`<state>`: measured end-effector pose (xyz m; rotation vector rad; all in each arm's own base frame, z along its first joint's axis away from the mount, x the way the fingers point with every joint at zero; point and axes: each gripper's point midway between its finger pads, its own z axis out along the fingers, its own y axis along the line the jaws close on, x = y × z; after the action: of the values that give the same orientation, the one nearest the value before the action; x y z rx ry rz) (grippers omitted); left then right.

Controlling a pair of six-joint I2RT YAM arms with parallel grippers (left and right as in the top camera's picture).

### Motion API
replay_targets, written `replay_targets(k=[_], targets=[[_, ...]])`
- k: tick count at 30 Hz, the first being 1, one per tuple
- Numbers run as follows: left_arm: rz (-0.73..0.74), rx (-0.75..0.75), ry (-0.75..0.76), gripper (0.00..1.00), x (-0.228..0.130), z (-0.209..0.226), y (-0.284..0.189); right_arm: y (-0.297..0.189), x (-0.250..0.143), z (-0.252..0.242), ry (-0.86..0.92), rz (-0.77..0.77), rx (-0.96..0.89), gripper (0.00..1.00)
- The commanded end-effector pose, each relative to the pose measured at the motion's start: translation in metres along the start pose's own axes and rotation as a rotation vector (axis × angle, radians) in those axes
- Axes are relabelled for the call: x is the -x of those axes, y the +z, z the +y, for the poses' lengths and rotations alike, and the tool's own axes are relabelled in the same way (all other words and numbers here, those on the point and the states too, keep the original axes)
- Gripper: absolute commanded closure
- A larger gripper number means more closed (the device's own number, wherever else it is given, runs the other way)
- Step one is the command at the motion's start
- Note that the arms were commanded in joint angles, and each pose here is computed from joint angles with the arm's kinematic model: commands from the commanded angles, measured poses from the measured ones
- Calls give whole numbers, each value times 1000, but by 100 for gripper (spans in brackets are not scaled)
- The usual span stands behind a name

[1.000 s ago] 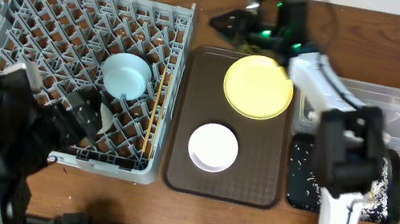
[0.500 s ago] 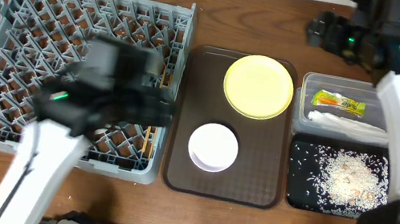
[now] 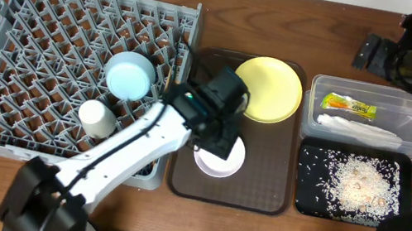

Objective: Sort waste into correct bins and load items into the dishwasher
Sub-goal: 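Reach the left gripper to the white bowl on the brown tray and grasp, then carry the white bowl with the left gripper into the rack and release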

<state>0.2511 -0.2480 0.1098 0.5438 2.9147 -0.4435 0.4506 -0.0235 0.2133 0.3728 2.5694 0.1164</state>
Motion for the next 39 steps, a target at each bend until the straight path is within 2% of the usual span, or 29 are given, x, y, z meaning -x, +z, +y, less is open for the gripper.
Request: replay_targets(k=[1,9,16,21,28,29,30,35,39], targets=[[3,1,29,45,1,-14,9,-5,2,-2,-13,-15,-14,1],[-1,38,34,46,-1,-33,39,-5,2,-2,-13,-15,-14,1],[51,47,79,58,-12,-46,77,-5,2,-2,-13,-15,-14,1],[61,112,77,69,-13,-34,89,-5,2,-2,-13,-15,-14,1],[50,158,78,81,-12,-26,87,-5,2,-2,-13,-15,-14,1],[46,157,78,90,-11,-26,85,-5,2,-2,-13,-15,-15,1],[43,155,79,92,-11,-26,84,-5,2,-2,-13,-15,-14,1],[-35,116,79,93,5,-37,55,-5,2,-2,-13,-15,-14,1],[-148,-9,61,93,24,-54,-2,-5,2,-2,-13,-15,-14,1]])
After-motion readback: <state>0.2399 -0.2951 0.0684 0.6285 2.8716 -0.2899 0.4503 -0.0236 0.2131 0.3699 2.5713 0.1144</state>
